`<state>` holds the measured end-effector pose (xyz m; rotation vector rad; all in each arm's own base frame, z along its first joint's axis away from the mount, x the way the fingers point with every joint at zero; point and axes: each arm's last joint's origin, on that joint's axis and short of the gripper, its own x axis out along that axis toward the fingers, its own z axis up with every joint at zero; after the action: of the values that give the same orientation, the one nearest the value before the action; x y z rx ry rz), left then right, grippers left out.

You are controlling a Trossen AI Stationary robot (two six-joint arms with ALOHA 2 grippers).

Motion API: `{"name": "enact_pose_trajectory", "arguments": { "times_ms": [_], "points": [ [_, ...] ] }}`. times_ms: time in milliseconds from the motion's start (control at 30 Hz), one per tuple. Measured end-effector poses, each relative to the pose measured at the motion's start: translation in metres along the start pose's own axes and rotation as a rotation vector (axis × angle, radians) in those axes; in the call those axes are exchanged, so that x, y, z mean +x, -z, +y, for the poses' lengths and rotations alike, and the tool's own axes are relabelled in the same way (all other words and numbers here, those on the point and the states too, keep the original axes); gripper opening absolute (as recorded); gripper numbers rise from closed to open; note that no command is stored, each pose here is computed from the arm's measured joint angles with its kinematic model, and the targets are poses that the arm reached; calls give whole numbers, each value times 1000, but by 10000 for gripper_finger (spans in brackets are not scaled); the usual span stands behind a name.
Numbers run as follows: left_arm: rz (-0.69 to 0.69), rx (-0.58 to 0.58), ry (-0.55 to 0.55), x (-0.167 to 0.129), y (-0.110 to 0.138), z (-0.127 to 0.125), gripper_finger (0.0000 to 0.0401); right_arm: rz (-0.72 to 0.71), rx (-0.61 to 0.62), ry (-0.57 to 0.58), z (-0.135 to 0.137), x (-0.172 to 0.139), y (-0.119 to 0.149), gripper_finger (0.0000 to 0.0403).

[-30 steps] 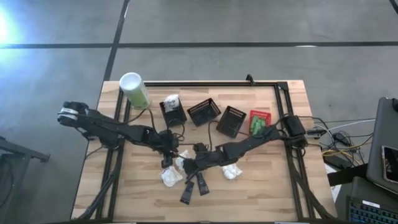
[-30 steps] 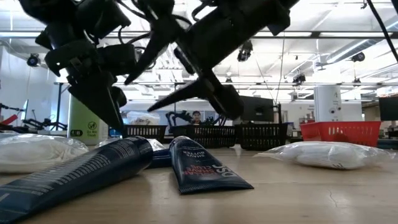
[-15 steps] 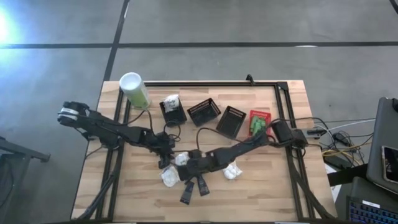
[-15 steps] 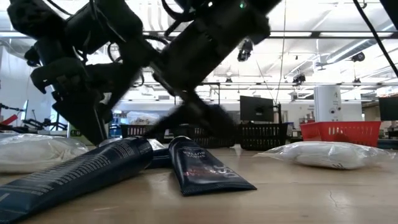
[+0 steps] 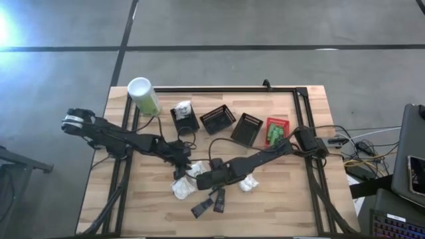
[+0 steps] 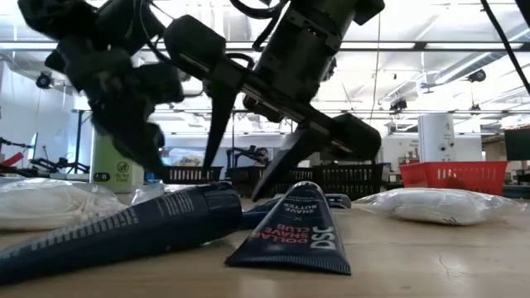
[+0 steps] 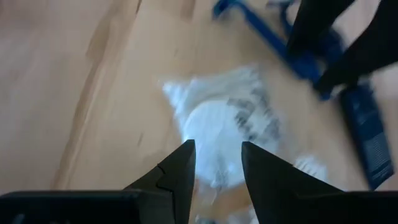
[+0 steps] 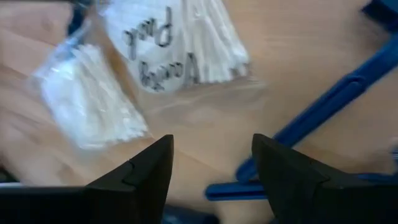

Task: Pick & Place Travel size toiletries
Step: Put the cotton pack into the left black bin

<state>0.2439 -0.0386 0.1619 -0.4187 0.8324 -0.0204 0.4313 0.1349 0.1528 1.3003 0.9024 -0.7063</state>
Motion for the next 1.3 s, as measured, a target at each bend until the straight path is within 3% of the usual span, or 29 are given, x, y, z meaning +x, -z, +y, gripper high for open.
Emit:
{"name": "enact_pose_trajectory", "arguments": {
  "times_ms": [133, 300, 733, 900, 1300],
  "points": [
    [-40, 49, 22, -3, -12, -8, 136, 4, 49, -34, -2, 9, 1, 217],
    [-22, 92, -2, 1, -9, -5, 136, -4, 63, -152, 9, 9, 3, 225],
    [65, 78, -35, 33, 7, 5, 136, 14, 148, -147, 0, 29, 18, 243],
    [95, 77, -14, 36, 11, 5, 136, -65, 211, -157, -2, 29, 23, 247],
    [113, 80, 1, 35, 13, 3, 136, -160, 211, -161, -3, 31, 15, 199]
  ]
}}
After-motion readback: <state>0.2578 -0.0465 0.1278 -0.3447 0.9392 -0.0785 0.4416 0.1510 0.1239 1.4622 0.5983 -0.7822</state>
